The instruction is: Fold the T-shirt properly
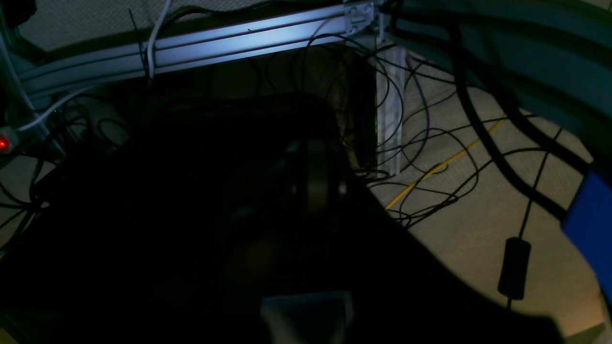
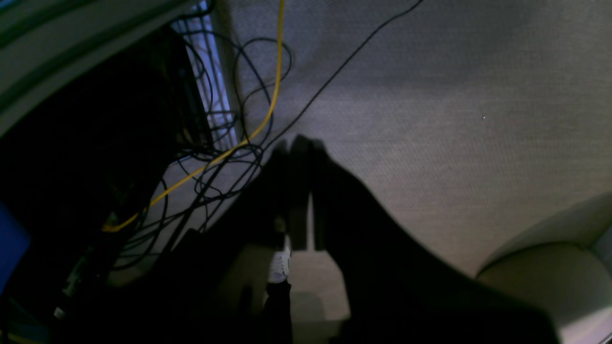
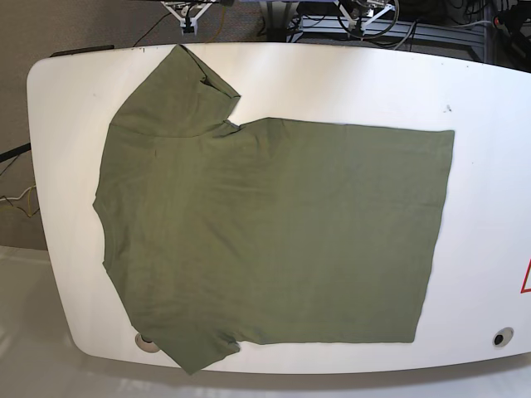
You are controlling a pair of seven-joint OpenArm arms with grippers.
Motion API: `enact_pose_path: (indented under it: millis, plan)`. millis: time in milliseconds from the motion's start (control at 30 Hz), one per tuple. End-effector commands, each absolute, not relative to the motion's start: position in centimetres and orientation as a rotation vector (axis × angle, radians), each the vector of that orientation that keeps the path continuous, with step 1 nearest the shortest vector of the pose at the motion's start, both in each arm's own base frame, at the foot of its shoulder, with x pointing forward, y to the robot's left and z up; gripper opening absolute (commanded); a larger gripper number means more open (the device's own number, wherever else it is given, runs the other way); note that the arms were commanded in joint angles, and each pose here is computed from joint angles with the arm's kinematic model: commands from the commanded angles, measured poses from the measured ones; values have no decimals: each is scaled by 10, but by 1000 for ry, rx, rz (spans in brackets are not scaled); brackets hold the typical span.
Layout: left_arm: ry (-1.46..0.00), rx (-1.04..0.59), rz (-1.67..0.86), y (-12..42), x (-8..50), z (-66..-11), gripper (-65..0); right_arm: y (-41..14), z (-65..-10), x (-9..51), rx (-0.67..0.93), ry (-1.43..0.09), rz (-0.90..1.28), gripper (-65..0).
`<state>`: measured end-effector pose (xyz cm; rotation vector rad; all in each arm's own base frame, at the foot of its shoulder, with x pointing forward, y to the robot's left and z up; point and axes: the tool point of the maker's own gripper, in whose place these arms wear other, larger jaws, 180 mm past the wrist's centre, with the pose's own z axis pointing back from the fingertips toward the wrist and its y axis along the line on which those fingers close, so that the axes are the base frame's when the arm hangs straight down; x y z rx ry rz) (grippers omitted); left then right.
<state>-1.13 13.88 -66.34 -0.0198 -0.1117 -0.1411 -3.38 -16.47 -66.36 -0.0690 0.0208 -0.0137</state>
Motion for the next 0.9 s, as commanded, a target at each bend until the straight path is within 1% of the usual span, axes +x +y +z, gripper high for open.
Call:
enact_pose_path:
  millis: [0,567,633,700,867]
  plan:
    - [-114,-11,-140,144,-17,-663,-650,-170,-663,-38,-80,16,-11,-650]
    - [-106,-6,-142,151,-33,-661,-650,-188,-660,-57,-103,41,-10,-650]
    - [-108,-6,-142,153,-35,-660,-650,-191,-659,-57,-109,38,-5,-650]
    - [-119,-10,-146,155,-38,-659,-648,-207,-656,-61,-128,31,6,-650]
    - [-148,-10,-150,157,-36,-656,-648,-218,-654,-63,-142,17,12,-650]
